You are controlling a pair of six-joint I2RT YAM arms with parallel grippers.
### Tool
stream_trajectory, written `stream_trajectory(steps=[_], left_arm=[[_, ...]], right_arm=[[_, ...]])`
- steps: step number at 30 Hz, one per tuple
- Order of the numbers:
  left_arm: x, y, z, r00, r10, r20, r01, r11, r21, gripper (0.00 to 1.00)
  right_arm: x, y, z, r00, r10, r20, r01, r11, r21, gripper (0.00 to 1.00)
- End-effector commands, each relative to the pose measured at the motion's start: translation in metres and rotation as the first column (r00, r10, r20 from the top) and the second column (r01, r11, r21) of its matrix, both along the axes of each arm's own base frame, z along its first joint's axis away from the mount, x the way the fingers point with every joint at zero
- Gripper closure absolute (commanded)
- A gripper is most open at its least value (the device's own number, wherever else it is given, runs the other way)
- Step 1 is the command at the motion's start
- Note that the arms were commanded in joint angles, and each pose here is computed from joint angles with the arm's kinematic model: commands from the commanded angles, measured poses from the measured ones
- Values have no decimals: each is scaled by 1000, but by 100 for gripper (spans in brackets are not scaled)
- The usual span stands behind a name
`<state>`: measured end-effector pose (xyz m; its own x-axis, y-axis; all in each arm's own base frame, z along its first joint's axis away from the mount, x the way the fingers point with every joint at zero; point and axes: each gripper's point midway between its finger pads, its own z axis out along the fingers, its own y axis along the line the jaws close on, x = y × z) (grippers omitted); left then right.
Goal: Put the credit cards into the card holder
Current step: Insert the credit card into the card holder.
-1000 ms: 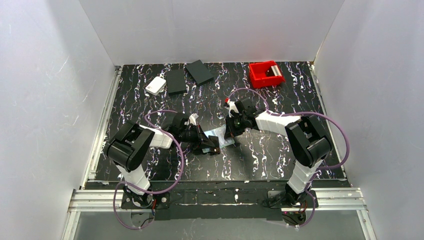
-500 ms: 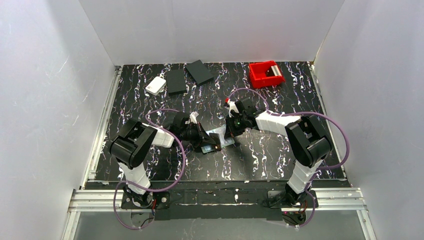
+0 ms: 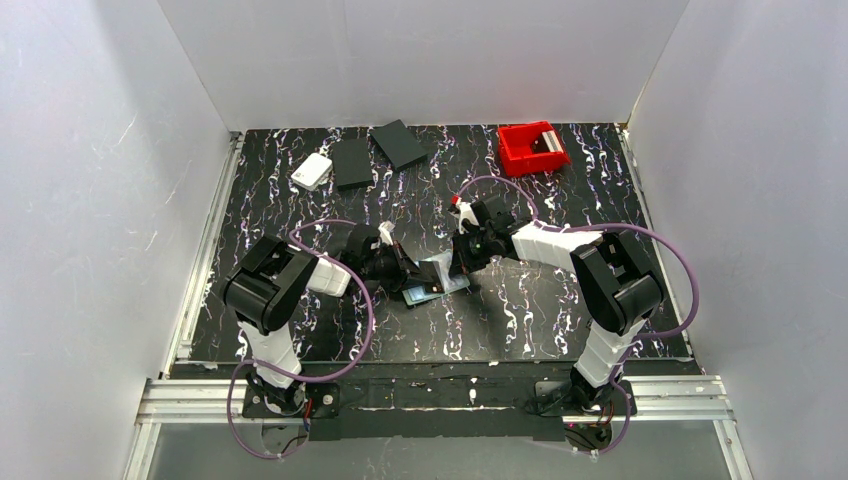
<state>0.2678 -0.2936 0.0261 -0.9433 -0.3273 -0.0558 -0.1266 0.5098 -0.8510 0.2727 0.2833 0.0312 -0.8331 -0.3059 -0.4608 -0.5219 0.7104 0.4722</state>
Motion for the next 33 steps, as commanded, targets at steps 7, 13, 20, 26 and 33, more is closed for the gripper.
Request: stream_trajectory(steps=[7,13,20,26,33], left_arm=[[9,8,-12,995,102,-3,-102,994,41,100],[11,11,-11,991,135,1,-135,990,46,100],[14,9,-12,987,163,-17,-162,987,21,100],[14,8,-12,985,170,-25,-170,985,6,100],[5,5,-17,981,190,-29,-190,982,5,100]], right_arm=[[-3,-4,-11,1000,-8,-20,7,1000,-19,99],[-5,-5,-11,1000,-7,-23,7,1000,-18,99],[-6,-4,-11,1000,-6,-26,6,1000,-13,99],[-5,-4,-10,1000,-9,-27,9,1000,-8,99],[1,3,6,996,-80,-48,81,996,24,99]])
